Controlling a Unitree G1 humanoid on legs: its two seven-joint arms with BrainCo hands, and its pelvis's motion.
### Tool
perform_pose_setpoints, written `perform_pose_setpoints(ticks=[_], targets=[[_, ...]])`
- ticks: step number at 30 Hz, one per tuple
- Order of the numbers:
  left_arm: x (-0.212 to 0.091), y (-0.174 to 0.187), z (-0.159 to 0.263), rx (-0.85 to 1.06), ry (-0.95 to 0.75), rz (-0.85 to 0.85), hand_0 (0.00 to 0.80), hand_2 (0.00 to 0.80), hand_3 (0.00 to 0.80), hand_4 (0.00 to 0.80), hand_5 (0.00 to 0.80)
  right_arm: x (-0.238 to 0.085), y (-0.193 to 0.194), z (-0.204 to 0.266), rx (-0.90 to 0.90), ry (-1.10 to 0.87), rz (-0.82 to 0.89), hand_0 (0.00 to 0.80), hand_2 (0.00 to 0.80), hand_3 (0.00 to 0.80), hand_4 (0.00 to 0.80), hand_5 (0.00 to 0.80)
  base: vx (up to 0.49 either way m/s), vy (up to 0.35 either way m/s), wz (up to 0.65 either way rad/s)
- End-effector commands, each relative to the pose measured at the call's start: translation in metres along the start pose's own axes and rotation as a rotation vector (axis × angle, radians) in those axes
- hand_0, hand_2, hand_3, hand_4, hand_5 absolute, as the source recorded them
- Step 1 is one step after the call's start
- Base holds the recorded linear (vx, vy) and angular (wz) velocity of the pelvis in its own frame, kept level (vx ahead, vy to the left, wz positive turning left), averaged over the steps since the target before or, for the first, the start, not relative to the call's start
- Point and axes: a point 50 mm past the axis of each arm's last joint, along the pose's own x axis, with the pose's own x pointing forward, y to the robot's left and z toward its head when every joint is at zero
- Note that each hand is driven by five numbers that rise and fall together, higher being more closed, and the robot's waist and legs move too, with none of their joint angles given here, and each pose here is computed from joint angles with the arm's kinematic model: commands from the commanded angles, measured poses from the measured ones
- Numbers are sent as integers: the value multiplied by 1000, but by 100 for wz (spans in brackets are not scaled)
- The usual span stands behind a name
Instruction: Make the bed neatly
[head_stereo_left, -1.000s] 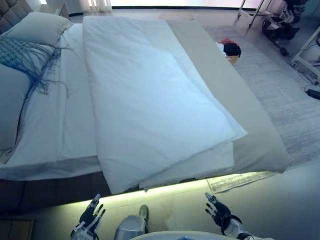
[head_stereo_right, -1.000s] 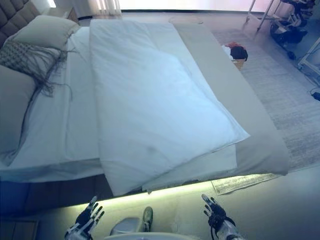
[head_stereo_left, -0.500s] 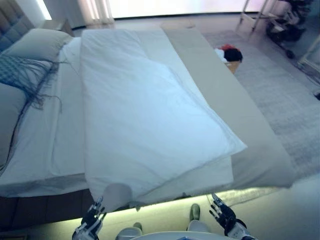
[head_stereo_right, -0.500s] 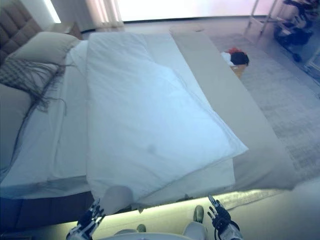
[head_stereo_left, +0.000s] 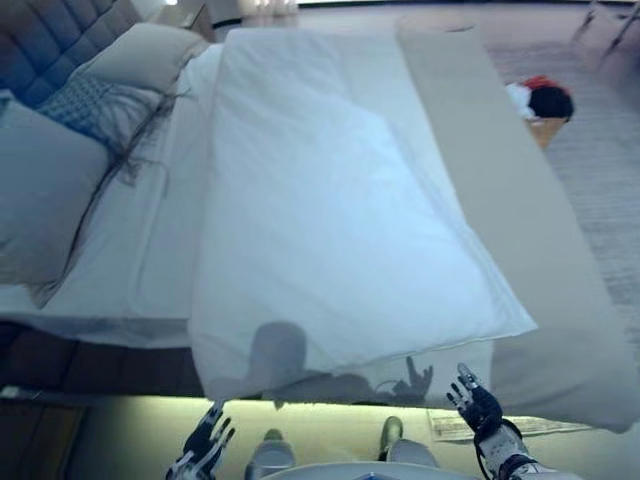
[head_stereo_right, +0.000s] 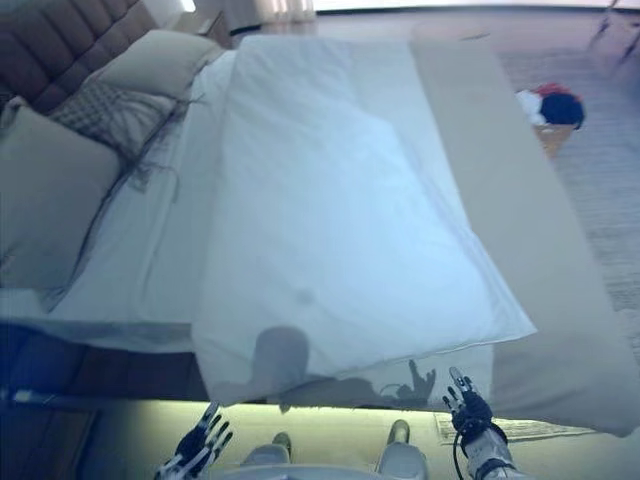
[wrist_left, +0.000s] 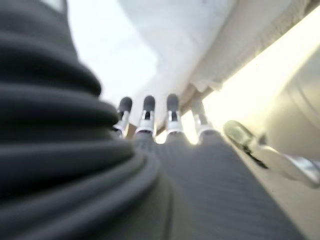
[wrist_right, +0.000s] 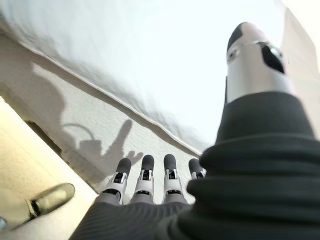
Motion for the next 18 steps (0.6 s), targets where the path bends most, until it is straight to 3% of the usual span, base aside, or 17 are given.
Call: perform_pose_setpoints(ticks=[1,11,18], targets=[[10,-15,36,61,-113,-80,0,0,0,0,0,13,36,3,129,29,101,0,0,0,0,0,-39,75,1],[30,-114,118,-49,-404,-415,0,0,0,0,0,28,128,89,143,-198,293,0,0,0,0,0,-238,47,7],[27,-136,130,-85,-448,-471,0,0,0,0,0,17,145,149,166,-345,390,0,0,0,0,0,-119,-11,-3]])
